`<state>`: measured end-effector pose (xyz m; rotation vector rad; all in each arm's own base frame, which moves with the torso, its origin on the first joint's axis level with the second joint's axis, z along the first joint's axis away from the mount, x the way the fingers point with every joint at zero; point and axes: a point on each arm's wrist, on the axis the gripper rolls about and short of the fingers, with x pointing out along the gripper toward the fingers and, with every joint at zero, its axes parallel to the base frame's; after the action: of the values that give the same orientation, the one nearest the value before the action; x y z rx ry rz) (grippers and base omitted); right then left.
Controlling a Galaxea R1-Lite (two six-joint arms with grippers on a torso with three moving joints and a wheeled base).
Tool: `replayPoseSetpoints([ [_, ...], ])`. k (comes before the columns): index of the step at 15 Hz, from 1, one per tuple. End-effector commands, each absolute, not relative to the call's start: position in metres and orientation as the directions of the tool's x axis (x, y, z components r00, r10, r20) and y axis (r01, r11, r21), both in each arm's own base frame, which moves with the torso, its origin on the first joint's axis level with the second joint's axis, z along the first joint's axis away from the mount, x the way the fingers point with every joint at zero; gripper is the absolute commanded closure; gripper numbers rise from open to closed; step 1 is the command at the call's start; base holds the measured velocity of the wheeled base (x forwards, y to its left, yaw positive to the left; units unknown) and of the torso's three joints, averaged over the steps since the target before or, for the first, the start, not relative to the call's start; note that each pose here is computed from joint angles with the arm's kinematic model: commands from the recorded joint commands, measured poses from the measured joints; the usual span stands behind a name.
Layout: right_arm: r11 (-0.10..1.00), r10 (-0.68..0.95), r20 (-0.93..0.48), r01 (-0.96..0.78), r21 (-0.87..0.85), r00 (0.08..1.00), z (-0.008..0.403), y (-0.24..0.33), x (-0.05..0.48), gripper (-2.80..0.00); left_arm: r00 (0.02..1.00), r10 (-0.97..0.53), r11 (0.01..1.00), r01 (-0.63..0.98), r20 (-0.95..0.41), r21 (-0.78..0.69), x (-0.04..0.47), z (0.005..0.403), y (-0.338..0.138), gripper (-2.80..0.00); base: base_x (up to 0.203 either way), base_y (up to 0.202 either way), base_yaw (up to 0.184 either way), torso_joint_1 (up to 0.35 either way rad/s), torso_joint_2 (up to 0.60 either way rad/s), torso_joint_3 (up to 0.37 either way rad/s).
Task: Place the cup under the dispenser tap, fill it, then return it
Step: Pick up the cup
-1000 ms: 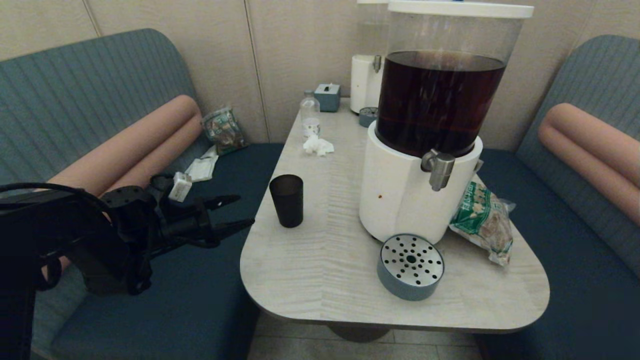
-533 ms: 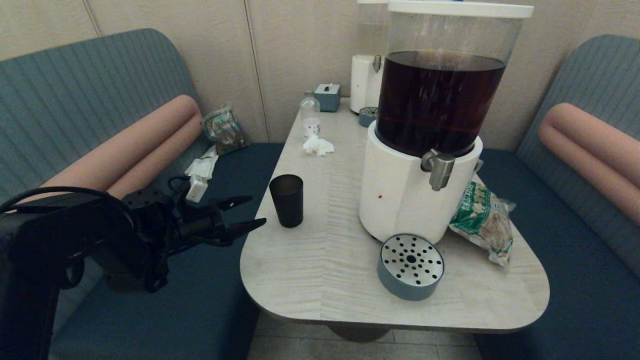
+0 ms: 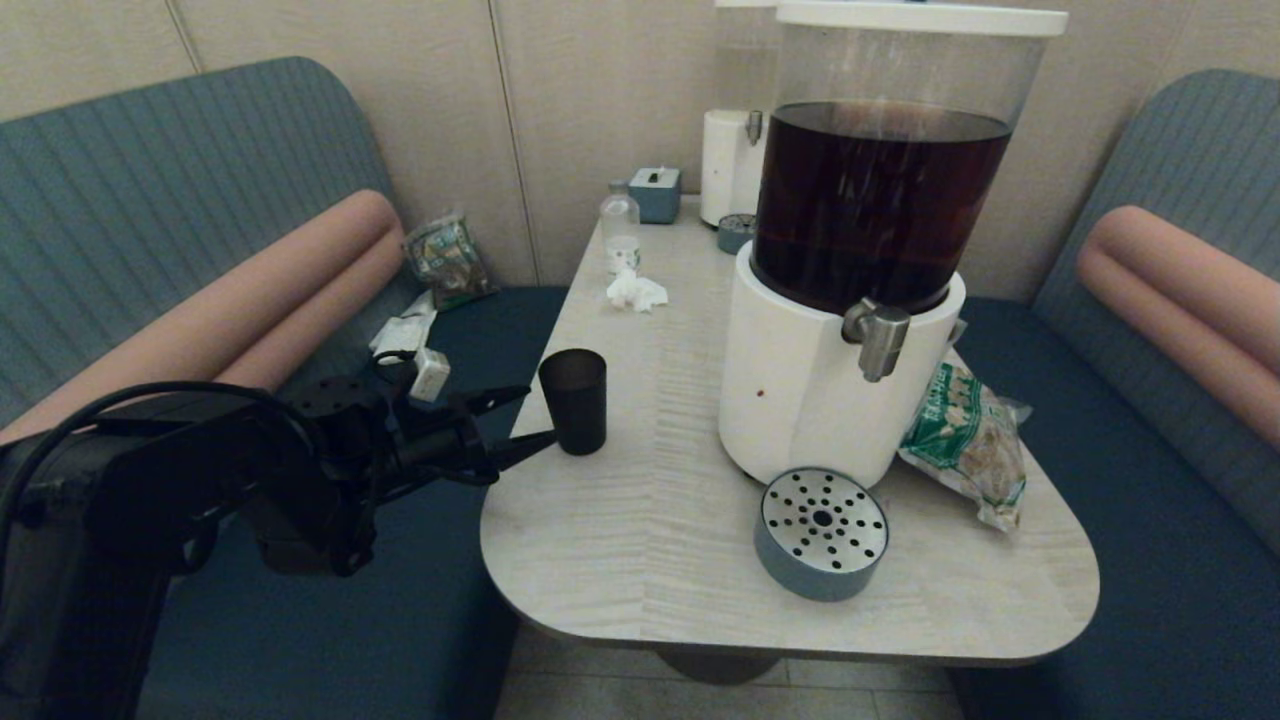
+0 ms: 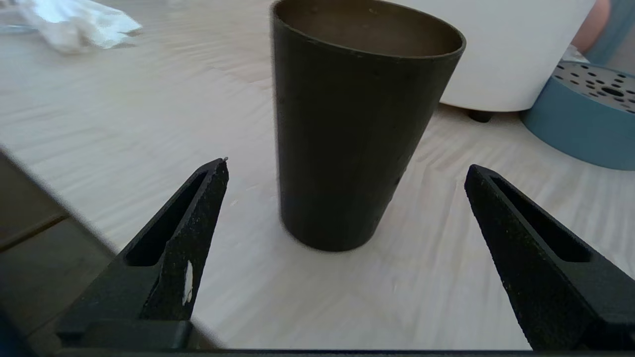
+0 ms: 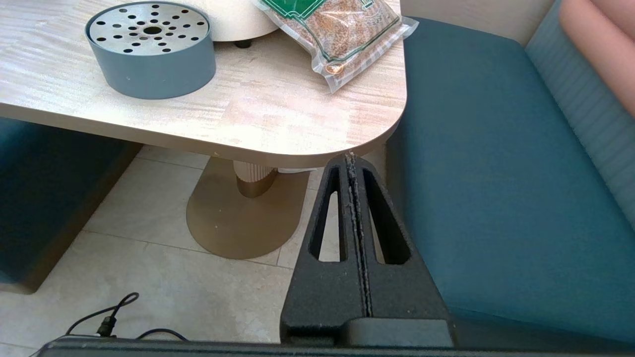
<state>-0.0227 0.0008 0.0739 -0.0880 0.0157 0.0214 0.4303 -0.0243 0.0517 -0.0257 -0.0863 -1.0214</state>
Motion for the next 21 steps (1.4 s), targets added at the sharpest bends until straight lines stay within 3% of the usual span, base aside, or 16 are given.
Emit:
replayPoseSetpoints([
  [1, 0.996, 0.021, -0.018, -0.023, -0.088, 1.000, 0.074, 0.001, -0.023, 0.00, 0.504, -0.859, 0.507, 0.861, 0.090, 0.021, 0.435, 0.046, -0.033, -2.80, 0.000, 0.000, 0.000, 0.000, 0.00, 0.000],
  [19, 0.996, 0.021, -0.017, -0.023, -0.088, 1.000, 0.074, 0.001, -0.023, 0.00, 0.570, -0.802, 0.585, 0.810, 0.178, 0.045, 0.472, 0.028, -0.074, -2.80, 0.000, 0.000, 0.000, 0.000, 0.00, 0.000],
  [20, 0.996, 0.022, -0.018, -0.023, -0.088, 1.000, 0.074, 0.001, -0.023, 0.00, 0.570, -0.802, 0.585, 0.810, 0.178, 0.045, 0.473, 0.027, -0.074, 0.00, 0.000, 0.000, 0.000, 0.000, 0.00, 0.000],
  [21, 0.996, 0.021, -0.017, -0.023, -0.088, 1.000, 0.074, 0.001, -0.023, 0.00, 0.567, -0.804, 0.582, 0.812, 0.178, 0.045, 0.472, 0.027, -0.076, 0.00, 0.000, 0.000, 0.000, 0.000, 0.00, 0.000],
])
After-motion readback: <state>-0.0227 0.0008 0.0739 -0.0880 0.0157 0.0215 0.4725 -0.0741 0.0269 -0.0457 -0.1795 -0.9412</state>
